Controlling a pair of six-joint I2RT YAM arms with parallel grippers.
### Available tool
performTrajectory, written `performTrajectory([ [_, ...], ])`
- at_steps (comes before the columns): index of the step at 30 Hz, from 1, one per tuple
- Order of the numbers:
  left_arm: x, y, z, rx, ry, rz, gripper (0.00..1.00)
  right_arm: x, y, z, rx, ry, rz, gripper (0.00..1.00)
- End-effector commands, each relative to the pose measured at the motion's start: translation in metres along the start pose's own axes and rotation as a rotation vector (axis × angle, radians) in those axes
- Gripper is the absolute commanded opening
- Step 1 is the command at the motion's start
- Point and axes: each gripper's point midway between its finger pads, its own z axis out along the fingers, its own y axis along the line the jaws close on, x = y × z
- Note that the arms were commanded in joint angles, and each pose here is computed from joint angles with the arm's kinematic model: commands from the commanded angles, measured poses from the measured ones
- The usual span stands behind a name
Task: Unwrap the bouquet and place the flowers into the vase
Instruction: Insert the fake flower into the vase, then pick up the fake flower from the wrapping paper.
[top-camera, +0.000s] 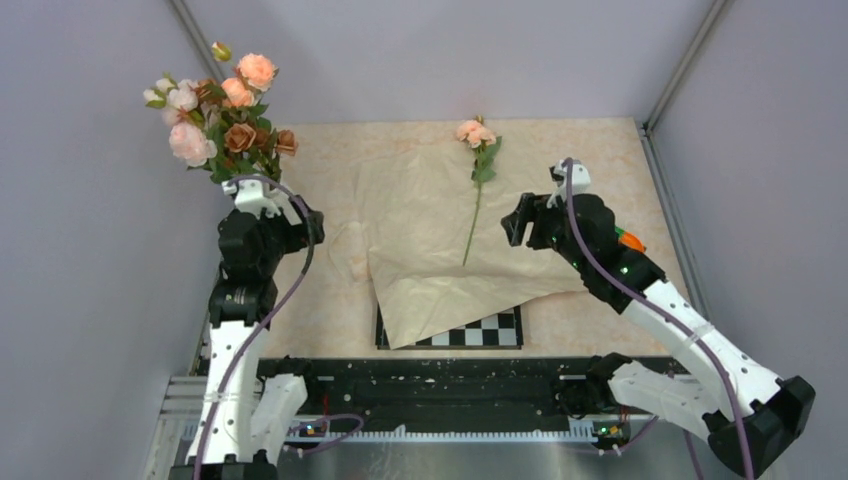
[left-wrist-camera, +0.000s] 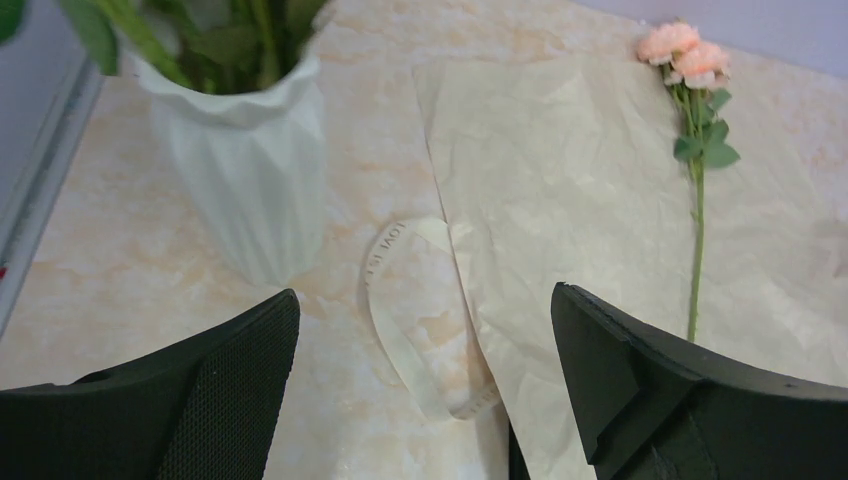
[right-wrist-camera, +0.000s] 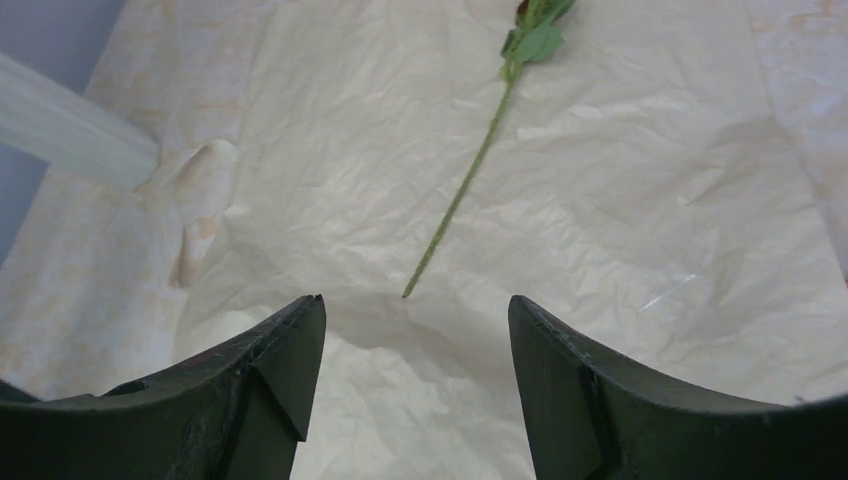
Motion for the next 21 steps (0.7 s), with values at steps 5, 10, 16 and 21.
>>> performTrajectory([
  [5, 0.031, -0.034, 0.011, 0.095, 0.169, 0.174, 0.99, 0.009, -0.026, 0.036, 0.206, 0.108, -0.032, 0.68],
  [10, 0.021, -0.05, 0.019, 0.169, 0.16, 0.196, 0.99, 0.031, -0.022, 0.082, 0.209, 0.21, -0.056, 0.68],
  [16, 0.027, -0.061, 0.023, 0.232, 0.165, 0.158, 0.99, 0.058, -0.027, 0.153, 0.212, 0.336, -0.046, 0.67],
  [21, 0.039, -0.067, 0.021, 0.276, 0.2, 0.145, 0.99, 0.071, -0.04, 0.203, 0.223, 0.4, -0.044, 0.64],
])
